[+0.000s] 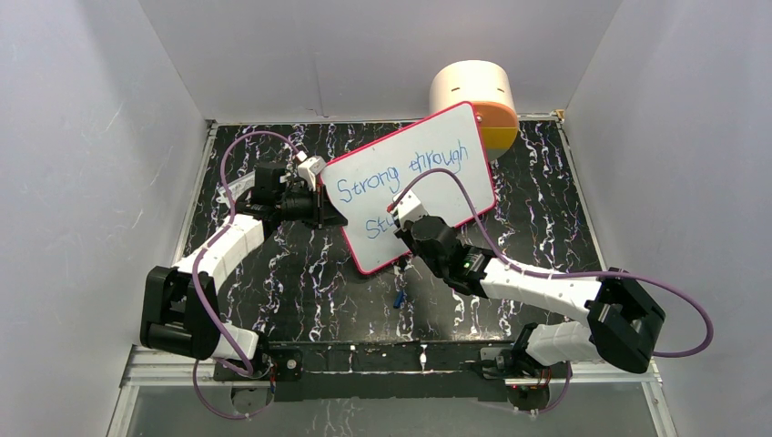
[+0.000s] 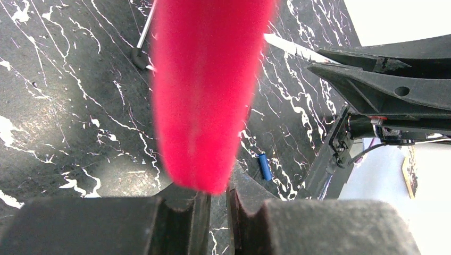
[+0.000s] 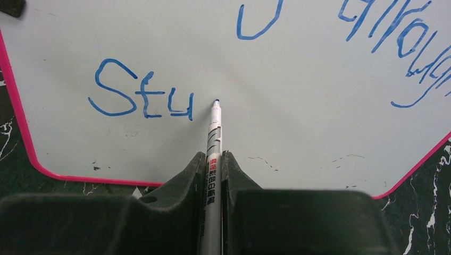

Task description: Write a sentence on the whiteboard

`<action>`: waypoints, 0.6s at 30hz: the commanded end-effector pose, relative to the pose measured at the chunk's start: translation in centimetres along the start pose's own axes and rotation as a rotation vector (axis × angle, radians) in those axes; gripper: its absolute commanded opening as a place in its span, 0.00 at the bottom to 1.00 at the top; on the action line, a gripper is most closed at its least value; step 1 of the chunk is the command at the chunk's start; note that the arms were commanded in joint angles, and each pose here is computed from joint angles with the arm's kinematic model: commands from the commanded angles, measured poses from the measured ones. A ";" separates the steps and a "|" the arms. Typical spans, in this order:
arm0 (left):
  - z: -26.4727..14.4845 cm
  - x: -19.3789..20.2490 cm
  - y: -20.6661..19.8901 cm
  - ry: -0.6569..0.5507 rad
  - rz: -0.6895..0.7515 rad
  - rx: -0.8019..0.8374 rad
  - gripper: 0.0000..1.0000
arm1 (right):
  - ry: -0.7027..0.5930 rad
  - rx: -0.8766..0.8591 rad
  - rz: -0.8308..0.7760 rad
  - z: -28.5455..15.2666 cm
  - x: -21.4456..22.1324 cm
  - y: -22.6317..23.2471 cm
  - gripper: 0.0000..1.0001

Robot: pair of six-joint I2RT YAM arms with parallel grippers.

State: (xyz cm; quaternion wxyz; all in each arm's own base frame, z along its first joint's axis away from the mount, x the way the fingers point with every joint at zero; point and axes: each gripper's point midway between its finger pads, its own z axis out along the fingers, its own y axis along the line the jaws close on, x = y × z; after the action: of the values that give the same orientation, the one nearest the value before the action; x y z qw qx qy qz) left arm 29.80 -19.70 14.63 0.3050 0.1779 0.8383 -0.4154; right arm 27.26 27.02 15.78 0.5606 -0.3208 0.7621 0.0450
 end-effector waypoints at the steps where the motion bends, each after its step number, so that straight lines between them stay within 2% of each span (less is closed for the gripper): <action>1: 0.0 0.7 1.1 0.031 -0.008 -0.055 0.00 | -0.122 0.019 0.060 0.2 -4.4 -0.6 0.00; 18: 0.0 0.7 1.3 0.029 -0.009 -0.065 0.00 | -0.098 -0.070 0.042 0.1 -3.4 1.0 0.00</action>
State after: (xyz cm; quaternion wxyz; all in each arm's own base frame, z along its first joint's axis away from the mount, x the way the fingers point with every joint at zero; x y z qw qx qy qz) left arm 29.76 -19.69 14.62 0.3042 0.1779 0.8385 -0.4156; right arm 27.15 27.80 16.19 0.5659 -0.3263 0.7545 0.0631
